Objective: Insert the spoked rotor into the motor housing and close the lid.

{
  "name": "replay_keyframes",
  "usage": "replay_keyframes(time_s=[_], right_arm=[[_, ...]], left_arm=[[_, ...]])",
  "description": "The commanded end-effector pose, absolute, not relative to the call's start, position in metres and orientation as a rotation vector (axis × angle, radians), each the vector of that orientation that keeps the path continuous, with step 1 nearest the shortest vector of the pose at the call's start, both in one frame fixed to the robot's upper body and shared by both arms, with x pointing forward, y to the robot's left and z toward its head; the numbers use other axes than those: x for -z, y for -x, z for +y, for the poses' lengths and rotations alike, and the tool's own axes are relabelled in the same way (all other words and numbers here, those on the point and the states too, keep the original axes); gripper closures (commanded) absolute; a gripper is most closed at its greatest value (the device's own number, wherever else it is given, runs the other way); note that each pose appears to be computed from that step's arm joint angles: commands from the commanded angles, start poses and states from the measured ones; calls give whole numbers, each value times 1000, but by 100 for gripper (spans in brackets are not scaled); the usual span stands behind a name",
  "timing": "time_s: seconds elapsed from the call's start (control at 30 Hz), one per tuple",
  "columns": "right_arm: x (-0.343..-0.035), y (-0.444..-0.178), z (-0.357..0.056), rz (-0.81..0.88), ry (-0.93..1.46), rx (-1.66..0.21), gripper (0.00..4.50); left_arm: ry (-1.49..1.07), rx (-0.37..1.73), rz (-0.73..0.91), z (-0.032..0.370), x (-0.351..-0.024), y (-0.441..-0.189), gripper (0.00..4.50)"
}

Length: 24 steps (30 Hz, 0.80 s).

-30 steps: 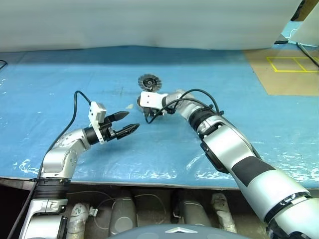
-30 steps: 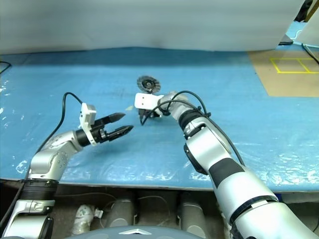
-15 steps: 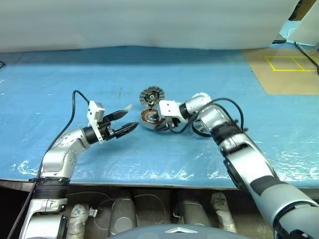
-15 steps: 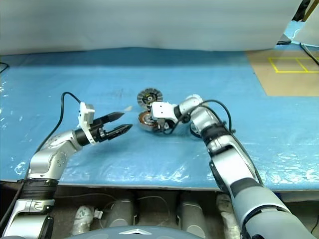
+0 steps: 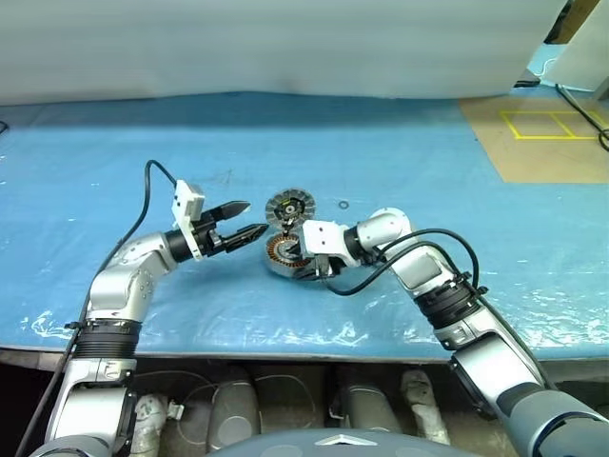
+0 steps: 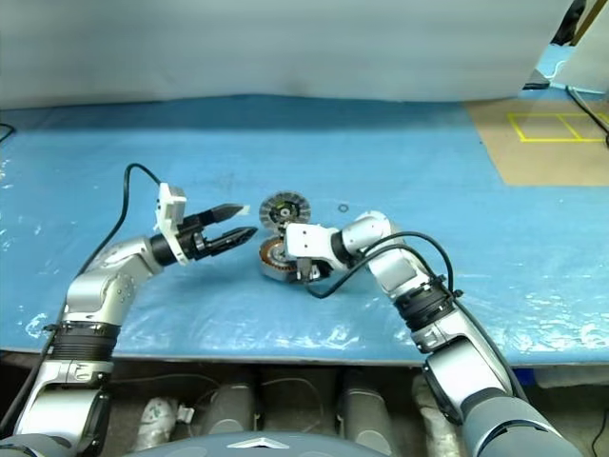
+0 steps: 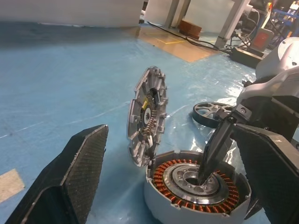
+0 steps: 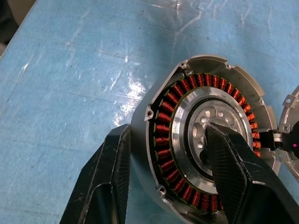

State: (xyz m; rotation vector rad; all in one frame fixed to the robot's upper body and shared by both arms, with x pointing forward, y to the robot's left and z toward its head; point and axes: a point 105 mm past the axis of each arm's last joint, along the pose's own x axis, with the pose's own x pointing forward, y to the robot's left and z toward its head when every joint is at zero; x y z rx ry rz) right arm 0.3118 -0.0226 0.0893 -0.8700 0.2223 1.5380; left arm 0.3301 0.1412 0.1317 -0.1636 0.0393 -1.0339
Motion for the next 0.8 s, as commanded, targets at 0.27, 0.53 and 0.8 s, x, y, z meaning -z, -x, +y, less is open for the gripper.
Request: replay_keyframes(time_s=[0.27,0.53,0.8], right_arm=[[-87,-303,-18,301,704,-1624,2],[-118,-301,-44,253,604,-1584,2],[-140,-321,-93,236,410,-1308,2]], left_arm=[[144,1042,4,140,-139,-331,0],[173,1068,18,137,-139,-327,0],[142,1081,86,144,-130,-317,0]])
